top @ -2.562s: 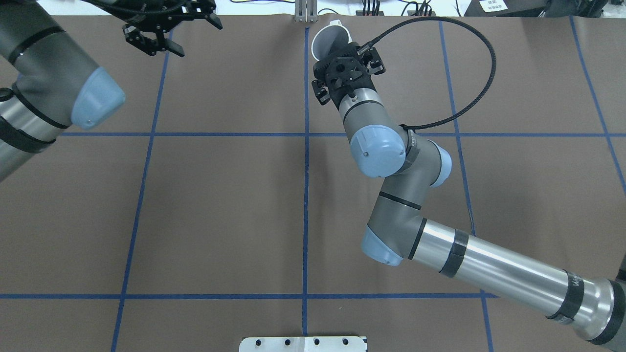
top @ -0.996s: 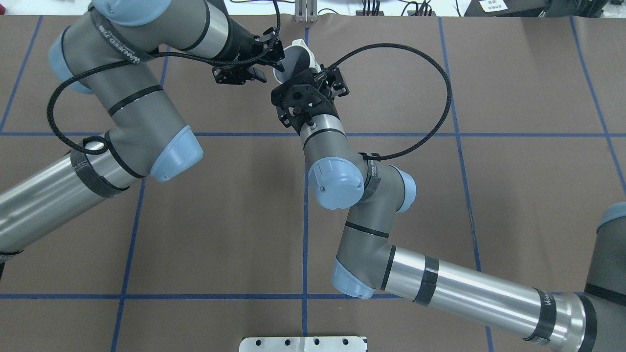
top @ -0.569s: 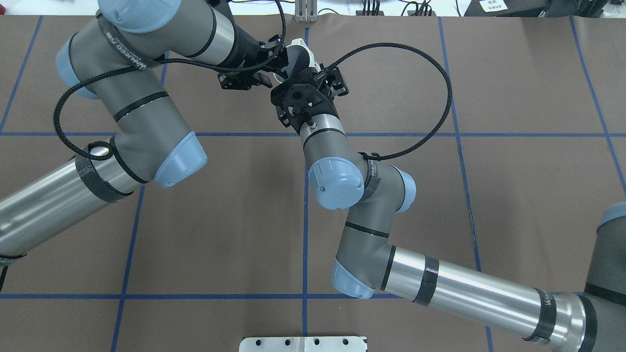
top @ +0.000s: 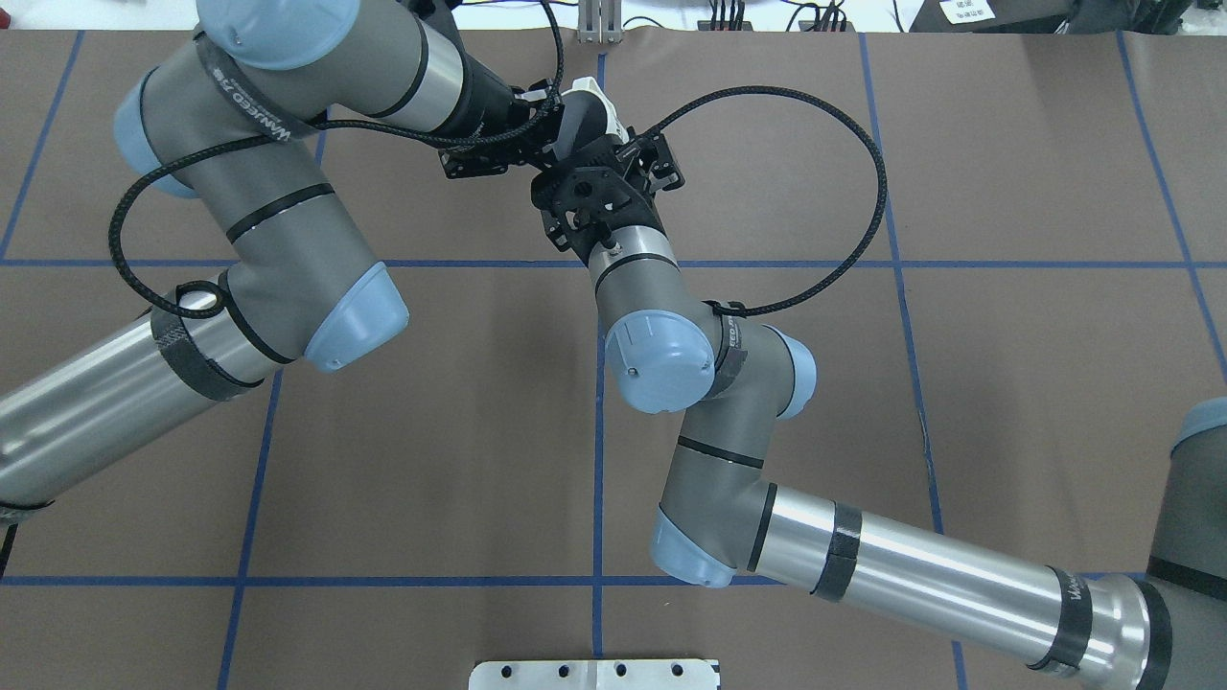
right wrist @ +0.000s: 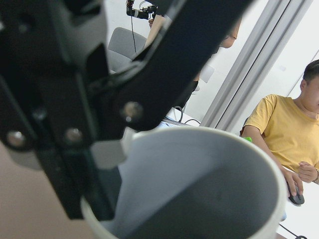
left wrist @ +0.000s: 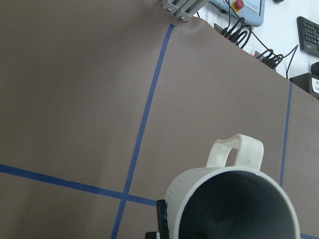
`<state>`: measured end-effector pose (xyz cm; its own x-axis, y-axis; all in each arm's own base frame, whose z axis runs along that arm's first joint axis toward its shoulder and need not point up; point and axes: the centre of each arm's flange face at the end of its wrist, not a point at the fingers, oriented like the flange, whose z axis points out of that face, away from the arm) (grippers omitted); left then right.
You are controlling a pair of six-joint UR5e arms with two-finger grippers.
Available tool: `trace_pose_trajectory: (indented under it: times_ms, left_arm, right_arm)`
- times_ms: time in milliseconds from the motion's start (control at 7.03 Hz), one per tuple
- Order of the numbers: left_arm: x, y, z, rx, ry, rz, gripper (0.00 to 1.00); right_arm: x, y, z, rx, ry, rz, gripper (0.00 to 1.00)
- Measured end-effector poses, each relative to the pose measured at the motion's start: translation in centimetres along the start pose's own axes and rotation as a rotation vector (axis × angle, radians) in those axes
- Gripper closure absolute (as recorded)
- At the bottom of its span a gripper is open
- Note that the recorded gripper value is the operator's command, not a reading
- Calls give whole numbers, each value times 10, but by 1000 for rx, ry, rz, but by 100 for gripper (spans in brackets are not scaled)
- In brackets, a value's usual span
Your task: Left arm hands cup to right arm to dump lemon
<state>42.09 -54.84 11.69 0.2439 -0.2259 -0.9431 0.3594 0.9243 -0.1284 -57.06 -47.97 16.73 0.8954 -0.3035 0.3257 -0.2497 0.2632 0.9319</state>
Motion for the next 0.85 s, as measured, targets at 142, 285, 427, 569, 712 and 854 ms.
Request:
trace_pose_trajectory:
  times_ms: [142,285,427,569,712,854]
  left_arm:
    - [0,0,1,-1,-1,0,100]
    - [0,0,3,-2,-4,0,100]
    - [0,0,3,-2,-4,0,100]
    - [1,0,3,-2,-5,1,100]
    - [0,0,4,-2,-6,4,100]
    - [0,0,4,-1,-6,9,100]
  right_arm:
    - [0,-1,0,1,0,1,0]
    - [-1,-2,-2,8,4,4,0]
    - [1,0,-3,15,21,3,0]
    - [2,0,-6,25,35,4,0]
    - [3,1,-10,31,38,5,0]
    - [2,4,-15,33,33,6,0]
